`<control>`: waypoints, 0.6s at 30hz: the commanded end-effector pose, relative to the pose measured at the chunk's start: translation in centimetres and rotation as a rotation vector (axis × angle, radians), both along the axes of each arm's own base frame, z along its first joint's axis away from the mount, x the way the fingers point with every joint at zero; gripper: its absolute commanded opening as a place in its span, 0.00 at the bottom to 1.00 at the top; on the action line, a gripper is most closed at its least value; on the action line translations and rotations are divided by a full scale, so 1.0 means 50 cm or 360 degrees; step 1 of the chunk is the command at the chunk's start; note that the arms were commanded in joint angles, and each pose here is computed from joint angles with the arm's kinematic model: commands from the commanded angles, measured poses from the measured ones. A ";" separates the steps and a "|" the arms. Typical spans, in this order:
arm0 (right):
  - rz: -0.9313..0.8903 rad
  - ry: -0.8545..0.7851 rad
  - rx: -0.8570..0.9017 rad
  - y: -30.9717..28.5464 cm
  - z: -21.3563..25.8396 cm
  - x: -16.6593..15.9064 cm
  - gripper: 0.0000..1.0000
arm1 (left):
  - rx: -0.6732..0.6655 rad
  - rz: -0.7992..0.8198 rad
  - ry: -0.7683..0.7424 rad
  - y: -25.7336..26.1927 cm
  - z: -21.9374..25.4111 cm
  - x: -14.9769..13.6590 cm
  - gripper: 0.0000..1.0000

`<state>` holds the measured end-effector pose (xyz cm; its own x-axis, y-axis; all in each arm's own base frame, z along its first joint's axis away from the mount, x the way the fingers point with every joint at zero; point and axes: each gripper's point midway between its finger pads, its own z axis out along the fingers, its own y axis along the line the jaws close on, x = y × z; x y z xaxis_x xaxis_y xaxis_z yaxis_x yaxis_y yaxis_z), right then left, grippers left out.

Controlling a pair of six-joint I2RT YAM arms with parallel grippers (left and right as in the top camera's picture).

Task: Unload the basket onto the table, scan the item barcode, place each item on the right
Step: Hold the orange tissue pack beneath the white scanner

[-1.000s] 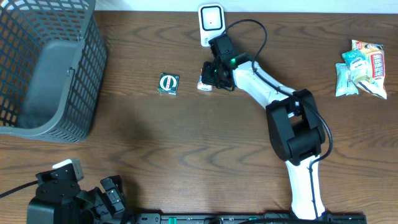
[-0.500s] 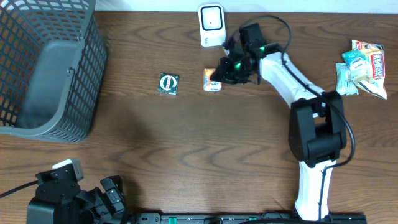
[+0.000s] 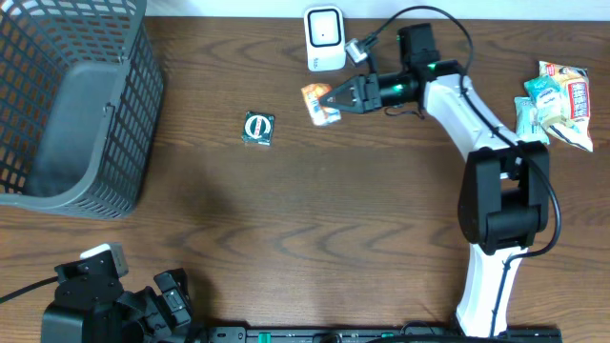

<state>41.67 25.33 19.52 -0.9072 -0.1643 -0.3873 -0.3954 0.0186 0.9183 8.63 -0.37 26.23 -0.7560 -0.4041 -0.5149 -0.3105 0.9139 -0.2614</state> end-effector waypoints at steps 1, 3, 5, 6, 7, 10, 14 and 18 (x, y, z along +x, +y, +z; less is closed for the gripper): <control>0.0015 -0.0009 0.0120 -0.028 0.049 -0.013 0.01 | 0.0002 0.0025 -0.0007 0.004 0.002 0.001 0.98; -0.0008 -0.0014 0.0121 -0.042 0.053 -0.013 0.01 | 0.0002 0.0025 -0.0007 0.004 0.002 0.001 0.98; -0.0029 -0.0046 0.0125 -0.055 0.064 -0.018 0.01 | 0.0002 0.0025 -0.0007 0.004 0.002 0.001 0.98; -0.0038 -0.0068 0.0127 -0.061 0.073 -0.022 0.01 | 0.0002 0.0025 -0.0007 0.004 0.002 0.001 0.98; -0.0045 -0.0094 0.0130 -0.066 0.080 -0.026 0.01 | 0.0002 0.0025 -0.0007 0.004 0.002 0.001 0.98; -0.0063 -0.0209 0.0135 -0.080 0.113 -0.045 0.01 | 0.0002 0.0025 -0.0007 0.004 0.002 0.001 0.98; -0.0099 -0.0310 0.0001 -0.087 0.133 -0.062 0.01 | 0.0002 0.0025 -0.0007 0.004 0.002 0.001 0.98; -0.0085 -0.0430 0.0067 -0.086 0.183 -0.077 0.01 | 0.0002 0.0025 -0.0007 0.004 0.002 0.001 0.98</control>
